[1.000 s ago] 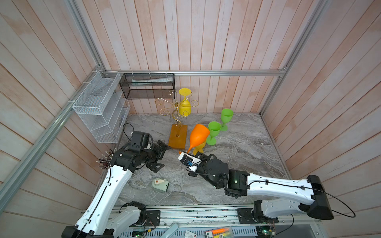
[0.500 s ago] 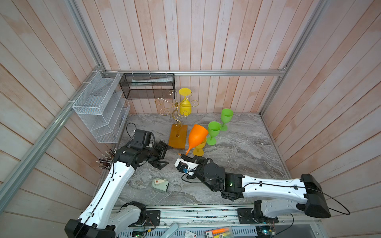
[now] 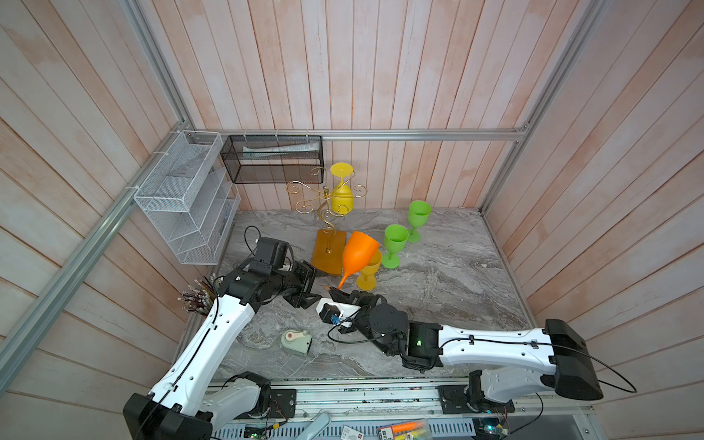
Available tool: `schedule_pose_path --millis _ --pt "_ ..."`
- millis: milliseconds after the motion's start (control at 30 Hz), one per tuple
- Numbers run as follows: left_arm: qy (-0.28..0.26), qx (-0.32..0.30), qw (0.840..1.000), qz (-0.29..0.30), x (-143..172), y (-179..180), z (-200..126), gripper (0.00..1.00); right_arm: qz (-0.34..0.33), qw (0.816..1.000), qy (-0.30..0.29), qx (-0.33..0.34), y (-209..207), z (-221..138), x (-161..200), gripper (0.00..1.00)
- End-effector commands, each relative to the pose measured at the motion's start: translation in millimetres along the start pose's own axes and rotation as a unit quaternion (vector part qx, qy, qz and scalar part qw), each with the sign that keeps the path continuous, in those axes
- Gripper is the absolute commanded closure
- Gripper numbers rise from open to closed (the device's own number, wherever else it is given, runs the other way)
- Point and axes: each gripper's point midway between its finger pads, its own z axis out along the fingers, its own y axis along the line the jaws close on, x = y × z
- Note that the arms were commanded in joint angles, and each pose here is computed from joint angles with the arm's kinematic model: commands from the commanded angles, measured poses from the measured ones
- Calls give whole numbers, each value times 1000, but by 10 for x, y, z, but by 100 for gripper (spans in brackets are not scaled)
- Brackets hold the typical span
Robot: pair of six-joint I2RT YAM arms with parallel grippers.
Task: Take the wine glass off the wine glass rack
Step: Place the wine glass at the center of the table.
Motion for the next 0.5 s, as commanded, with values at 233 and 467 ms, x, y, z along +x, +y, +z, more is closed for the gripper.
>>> schedule_pose_path --millis 233,467 --pt "18 5 1000 -3 77 -22 63 45 -19 1000 -6 23 -19 68 -59 100" --pt "21 2 1000 -10 86 7 82 53 -33 999 -4 26 -7 84 -38 100"
